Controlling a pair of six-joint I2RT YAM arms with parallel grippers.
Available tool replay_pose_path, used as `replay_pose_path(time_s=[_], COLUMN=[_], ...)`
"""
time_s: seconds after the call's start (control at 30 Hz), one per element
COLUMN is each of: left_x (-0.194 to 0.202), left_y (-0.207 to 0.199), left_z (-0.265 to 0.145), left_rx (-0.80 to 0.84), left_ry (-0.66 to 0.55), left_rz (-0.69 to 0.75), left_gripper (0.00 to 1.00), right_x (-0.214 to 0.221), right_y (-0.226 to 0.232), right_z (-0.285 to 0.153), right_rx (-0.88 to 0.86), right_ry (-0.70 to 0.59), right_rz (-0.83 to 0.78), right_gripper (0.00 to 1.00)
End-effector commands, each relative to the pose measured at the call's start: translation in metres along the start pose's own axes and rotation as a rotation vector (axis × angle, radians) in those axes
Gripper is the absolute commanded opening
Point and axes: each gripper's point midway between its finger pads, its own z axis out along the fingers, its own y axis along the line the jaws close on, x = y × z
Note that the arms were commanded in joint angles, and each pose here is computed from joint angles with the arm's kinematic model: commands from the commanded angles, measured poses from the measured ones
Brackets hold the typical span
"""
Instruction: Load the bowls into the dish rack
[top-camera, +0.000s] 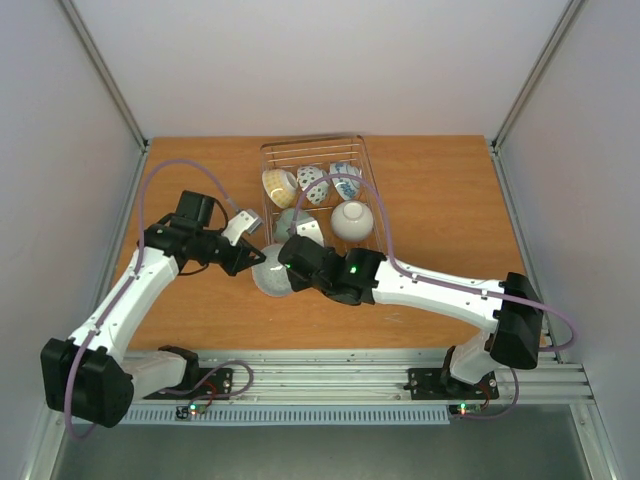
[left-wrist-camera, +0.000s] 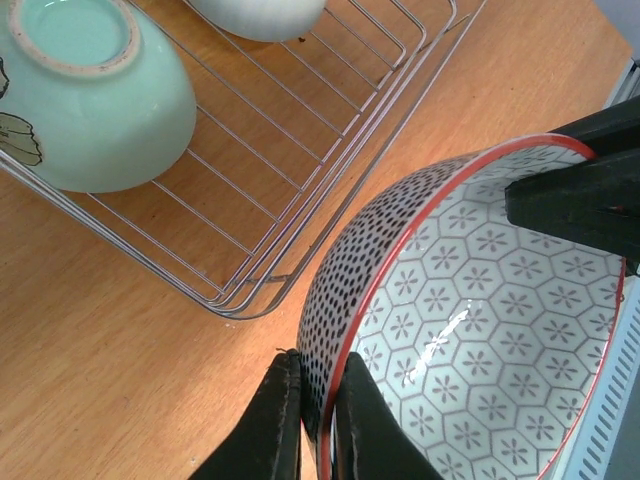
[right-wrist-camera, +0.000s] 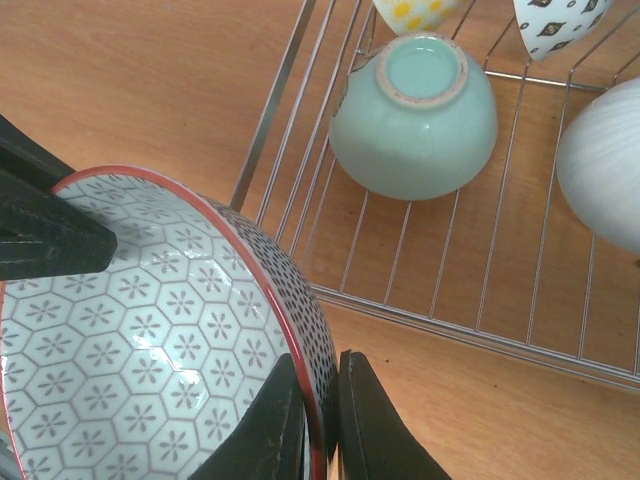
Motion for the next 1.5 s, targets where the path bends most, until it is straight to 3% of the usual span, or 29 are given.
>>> replay_pose_path(time_s=[0.0,0.1,0.17,0.27,0.33,0.5,0.67,0.93,1.2,1.47], left_x=[-0.003,-0.003,-0.003,-0.004,-0.003,-0.006,-0.008,-0.008,-0.007,-0.007], left_y=[-0.022,-0.022,-0.021,-0.023,-0.025,-0.021,-0.02,-0.03,-0.033,-0.039], left_z=[-0.001,-0.001,-0.002,-0.004,-0.005,-0.007,-0.007,-0.011,-0.012,-0.014], left_rx=[0.107,0.108,0.102,0.099,0.106,0.08,0.085,0.151,0.173,0.202], left_ry=[-0.024,-0.022,-0.019,-0.026,-0.03,-0.048,-0.061,-0.074,-0.072,-0.076], left_rz=[0.087,0.087,0.09,0.104,0.118,0.138,0.124,0.128,0.131,0.139], left_gripper=[0.0,0.0,0.01,0.01,0.0,0.01,0.0,0.0,0.01,0.01], right_x=[-0.023,-0.024,-0.023,-0.025,-0.026,-0.027,-0.02,0.005,0.016,0.02], right_y=[0.017,0.021,0.021,0.019,0.015,-0.003,-0.005,0.006,0.025,0.026], right_z=[-0.011,-0.012,-0.013,-0.019,-0.024,-0.038,-0.053,-0.051,-0.055,-0.06], right_rx=[-0.082,-0.105,-0.111,-0.128,-0.127,-0.089,-0.178,-0.364,-0.536,-0.585], right_ry=[-0.069,-0.072,-0.074,-0.099,-0.12,-0.164,-0.199,-0.139,-0.128,-0.144], right_rz=[-0.002,-0.011,-0.013,-0.022,-0.031,-0.052,-0.062,-0.046,-0.003,0.037], right_gripper=[0.01,0.02,0.13,0.43,0.57,0.69,0.79,0.91,0.93,0.93])
